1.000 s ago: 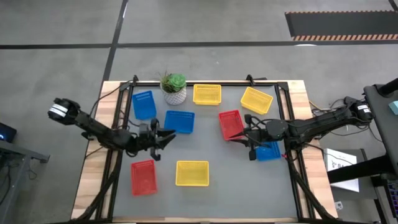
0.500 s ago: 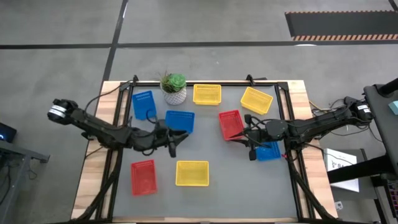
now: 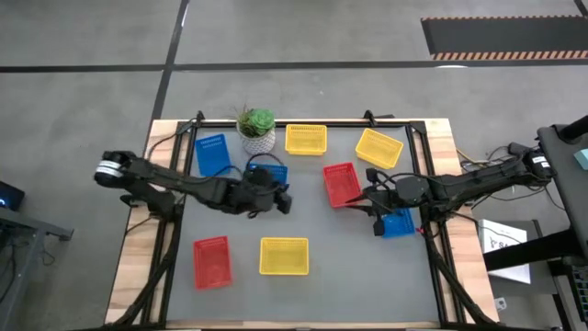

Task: Stack baskets by color
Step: Stack the middle blue bin on top of the top blue bin

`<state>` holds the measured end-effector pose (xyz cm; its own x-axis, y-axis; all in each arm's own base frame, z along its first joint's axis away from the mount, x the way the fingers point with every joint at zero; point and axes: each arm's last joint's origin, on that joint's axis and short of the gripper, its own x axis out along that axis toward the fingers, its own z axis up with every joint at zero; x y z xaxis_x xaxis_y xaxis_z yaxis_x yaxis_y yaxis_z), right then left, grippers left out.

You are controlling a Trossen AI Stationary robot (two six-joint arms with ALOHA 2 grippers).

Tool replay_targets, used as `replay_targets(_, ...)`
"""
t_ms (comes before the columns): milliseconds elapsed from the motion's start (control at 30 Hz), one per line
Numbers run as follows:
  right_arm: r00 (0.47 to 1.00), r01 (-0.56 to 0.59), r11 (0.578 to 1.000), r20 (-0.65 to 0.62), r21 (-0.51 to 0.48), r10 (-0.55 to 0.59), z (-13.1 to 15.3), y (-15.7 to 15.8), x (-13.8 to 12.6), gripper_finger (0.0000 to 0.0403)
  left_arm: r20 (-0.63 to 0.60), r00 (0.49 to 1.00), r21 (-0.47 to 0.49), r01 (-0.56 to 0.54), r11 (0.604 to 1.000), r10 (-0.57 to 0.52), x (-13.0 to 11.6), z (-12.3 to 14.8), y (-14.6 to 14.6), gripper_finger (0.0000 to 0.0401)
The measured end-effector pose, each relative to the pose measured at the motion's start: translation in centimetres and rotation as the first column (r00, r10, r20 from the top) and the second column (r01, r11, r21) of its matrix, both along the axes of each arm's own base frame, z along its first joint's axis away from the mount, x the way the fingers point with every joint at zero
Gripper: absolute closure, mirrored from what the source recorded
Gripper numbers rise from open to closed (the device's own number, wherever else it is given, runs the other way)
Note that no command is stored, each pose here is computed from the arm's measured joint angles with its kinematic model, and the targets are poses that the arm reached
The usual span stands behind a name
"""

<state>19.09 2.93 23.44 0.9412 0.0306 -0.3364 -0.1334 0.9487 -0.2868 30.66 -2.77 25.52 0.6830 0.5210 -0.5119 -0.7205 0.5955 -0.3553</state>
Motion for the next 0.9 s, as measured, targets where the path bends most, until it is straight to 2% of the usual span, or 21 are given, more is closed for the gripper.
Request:
replay_targets(133, 0.998, 0.020, 0.999, -0.053, 0.032, -0.019, -0.2, -0.2, -0.8, 0.0369, -0.121, 0.992, -0.001, -0.045, 0.999, 0.044, 1.9, -0.8, 1.2, 0.0306)
replay_targets(300, 0.987, 0.119, 0.992, -0.112, 0.049, -0.113, -0.3, -0.6, -2.0, 0.0369, -0.267, 0.959, -0.055, -0.110, 0.992, 0.091, 3.7, -2.7, 3.1, 0.0306)
replay_targets(467, 0.983, 0.154, 0.986, -0.115, 0.066, -0.146, -0.2, -0.8, -2.9, 0.0369, -0.358, 0.933, -0.136, -0.104, 0.985, 0.049, 4.8, -4.8, 4.1, 0.0306)
replay_targets(900, 0.981, 0.156, 0.986, -0.128, 0.057, -0.147, -0.5, -0.9, -3.2, 0.0369, -0.376, 0.922, -0.143, -0.158, 0.977, 0.094, 5.1, -5.6, 6.1, 0.0306)
